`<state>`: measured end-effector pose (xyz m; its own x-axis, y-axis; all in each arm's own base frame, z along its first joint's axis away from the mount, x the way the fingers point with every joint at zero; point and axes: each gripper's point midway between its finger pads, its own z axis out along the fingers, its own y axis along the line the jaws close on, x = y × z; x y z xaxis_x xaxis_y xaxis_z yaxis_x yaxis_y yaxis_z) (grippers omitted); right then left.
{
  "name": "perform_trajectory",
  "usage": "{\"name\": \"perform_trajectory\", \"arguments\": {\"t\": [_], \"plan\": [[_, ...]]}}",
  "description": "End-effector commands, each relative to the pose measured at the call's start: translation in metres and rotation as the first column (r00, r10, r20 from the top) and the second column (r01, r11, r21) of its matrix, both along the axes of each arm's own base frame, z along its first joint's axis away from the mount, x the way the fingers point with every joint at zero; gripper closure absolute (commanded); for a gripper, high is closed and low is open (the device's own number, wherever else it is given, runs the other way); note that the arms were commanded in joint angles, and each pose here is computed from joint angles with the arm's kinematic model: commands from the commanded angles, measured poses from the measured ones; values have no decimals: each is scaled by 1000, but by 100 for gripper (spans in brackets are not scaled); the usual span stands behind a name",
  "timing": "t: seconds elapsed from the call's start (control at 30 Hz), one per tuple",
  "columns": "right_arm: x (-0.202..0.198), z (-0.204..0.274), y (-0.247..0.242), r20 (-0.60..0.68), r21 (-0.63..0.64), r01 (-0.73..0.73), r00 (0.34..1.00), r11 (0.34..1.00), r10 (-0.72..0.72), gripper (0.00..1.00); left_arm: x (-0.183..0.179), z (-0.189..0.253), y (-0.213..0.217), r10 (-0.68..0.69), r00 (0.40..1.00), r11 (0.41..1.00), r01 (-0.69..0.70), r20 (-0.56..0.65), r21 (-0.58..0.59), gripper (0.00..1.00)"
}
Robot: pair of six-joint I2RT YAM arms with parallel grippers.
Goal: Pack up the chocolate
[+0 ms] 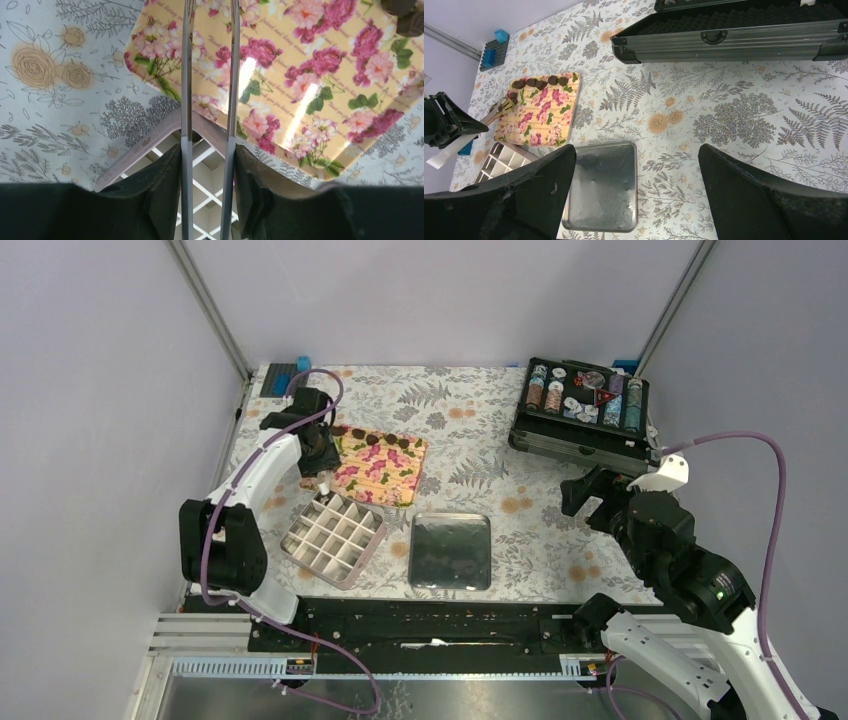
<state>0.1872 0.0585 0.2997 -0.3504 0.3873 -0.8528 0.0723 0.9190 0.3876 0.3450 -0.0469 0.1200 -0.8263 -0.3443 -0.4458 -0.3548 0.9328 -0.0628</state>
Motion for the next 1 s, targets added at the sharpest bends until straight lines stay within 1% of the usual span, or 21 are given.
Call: {"name": "perform_trajectory", "arguments": {"t": [0.0,0.07,0.13,0.23,0.3,0.53,0.7,0.97], "plan": [[4,11,0,23,20,18,1000,1000,-18,0,6,36,-9,-9,991,997,19,132,-78,60],[6,10,4,17,19,7,1000,1000,-7,0,3,42,-14,-17,989,994,33,150,-105,60],[9,10,7,18,16,-3,1000,1000,2,0,0,47,-14,-17,986,993,36,164,-108,60],[12,11,11,18,9,-14,1000,1000,13,0,-3,54,-9,-13,984,996,29,179,-89,60],[13,12,12,22,8,-16,1000,1000,15,0,-6,54,0,3,985,999,6,175,-52,60],[12,9,13,19,9,-22,1000,1000,22,0,-11,35,11,31,993,999,-29,116,-22,60],[11,6,12,16,18,-20,1000,1000,20,0,-11,28,22,66,992,997,-69,104,24,60],[12,4,12,10,10,-16,1000,1000,16,0,-7,14,22,60,995,998,-62,81,18,60]]}}
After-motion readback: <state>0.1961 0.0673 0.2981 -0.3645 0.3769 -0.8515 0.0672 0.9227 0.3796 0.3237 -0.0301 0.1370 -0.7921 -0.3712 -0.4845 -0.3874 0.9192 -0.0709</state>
